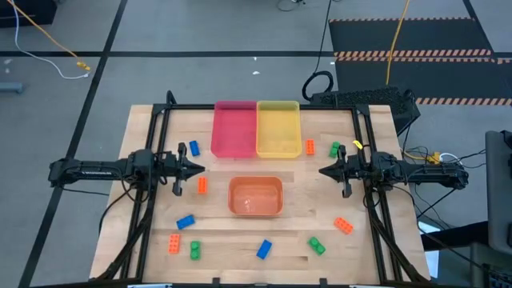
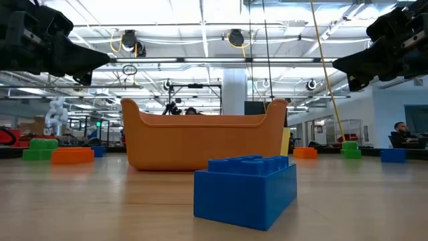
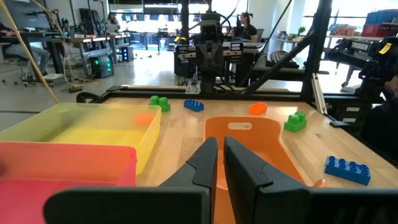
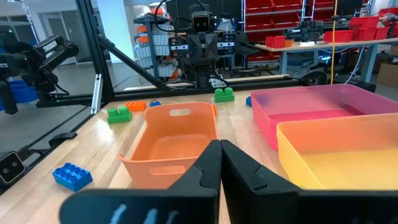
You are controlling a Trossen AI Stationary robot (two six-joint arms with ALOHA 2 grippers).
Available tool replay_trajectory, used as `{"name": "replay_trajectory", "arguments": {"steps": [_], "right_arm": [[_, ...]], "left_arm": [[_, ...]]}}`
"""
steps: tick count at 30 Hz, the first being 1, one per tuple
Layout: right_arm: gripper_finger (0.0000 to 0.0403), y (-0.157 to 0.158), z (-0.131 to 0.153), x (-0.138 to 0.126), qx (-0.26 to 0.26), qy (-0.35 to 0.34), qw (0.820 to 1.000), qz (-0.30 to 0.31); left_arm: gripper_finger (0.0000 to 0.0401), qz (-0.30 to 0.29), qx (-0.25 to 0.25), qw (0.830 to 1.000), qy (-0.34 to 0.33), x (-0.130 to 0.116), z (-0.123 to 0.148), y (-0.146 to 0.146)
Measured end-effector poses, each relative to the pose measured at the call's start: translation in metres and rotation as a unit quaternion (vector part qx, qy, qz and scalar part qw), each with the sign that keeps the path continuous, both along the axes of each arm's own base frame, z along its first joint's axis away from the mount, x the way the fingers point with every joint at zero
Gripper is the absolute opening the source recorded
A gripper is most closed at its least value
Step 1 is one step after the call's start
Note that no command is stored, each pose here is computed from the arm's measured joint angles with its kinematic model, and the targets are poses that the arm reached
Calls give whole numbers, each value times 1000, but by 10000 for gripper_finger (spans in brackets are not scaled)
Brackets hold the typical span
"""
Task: Sort & place blocks by color
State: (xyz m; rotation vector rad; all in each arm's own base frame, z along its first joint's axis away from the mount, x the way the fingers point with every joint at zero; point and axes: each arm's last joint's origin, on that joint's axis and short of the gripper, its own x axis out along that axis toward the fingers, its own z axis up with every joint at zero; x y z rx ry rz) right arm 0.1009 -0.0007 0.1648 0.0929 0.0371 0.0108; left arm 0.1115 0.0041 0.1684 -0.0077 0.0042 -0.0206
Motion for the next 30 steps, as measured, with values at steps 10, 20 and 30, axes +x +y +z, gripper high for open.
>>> {"name": "replay_trajectory", "arguments": {"steps": [10,20,30], "right_arm": [[0,0,0,0,-1,0,1000,0],[0,0,0,0,66,-1,998,-2],[0,0,1,0,66,-2,998,-2]], "left_arm": [[33,0,0,1000,0,0,0,0],[33,0,0,1000,-1,0,0,0],[33,0,-10,1000,0,0,0,0]]}}
